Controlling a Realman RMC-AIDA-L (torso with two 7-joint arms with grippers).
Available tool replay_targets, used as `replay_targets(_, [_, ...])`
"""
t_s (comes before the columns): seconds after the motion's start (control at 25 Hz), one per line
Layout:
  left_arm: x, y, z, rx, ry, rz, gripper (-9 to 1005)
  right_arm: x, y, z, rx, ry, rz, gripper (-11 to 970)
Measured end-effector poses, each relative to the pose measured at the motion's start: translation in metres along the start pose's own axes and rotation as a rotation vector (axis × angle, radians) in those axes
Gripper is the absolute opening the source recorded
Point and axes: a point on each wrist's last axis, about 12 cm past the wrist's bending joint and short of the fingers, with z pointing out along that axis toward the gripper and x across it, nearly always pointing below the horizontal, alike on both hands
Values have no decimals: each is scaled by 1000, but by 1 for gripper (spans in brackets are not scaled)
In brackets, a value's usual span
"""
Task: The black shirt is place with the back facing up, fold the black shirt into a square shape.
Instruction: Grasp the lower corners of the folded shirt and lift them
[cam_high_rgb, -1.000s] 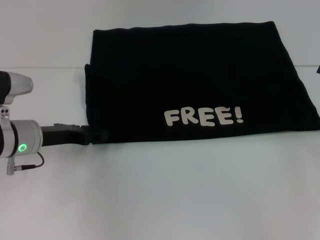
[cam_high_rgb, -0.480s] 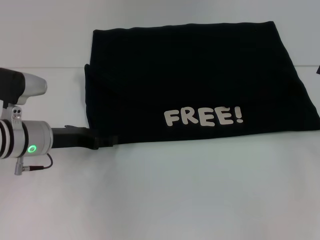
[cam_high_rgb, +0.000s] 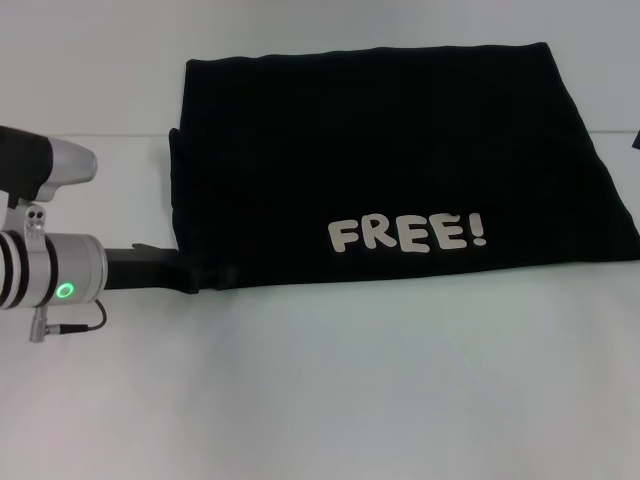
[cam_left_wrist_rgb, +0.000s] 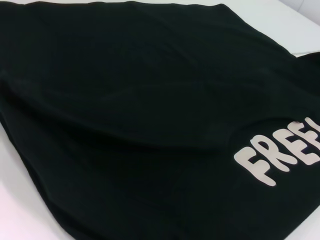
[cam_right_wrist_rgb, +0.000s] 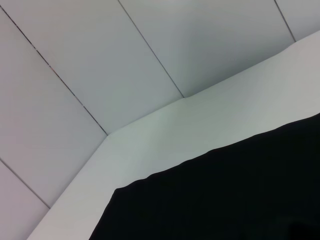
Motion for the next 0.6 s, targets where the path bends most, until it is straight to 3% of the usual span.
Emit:
replay_targets(0.16, [0,2,-1,-13,11,9,588,0,0,-1,2,-1,0,837])
replay_targets(0.6, [-2,5,0,-40,28,24,188,2,-2,-5,4,-7,10,836])
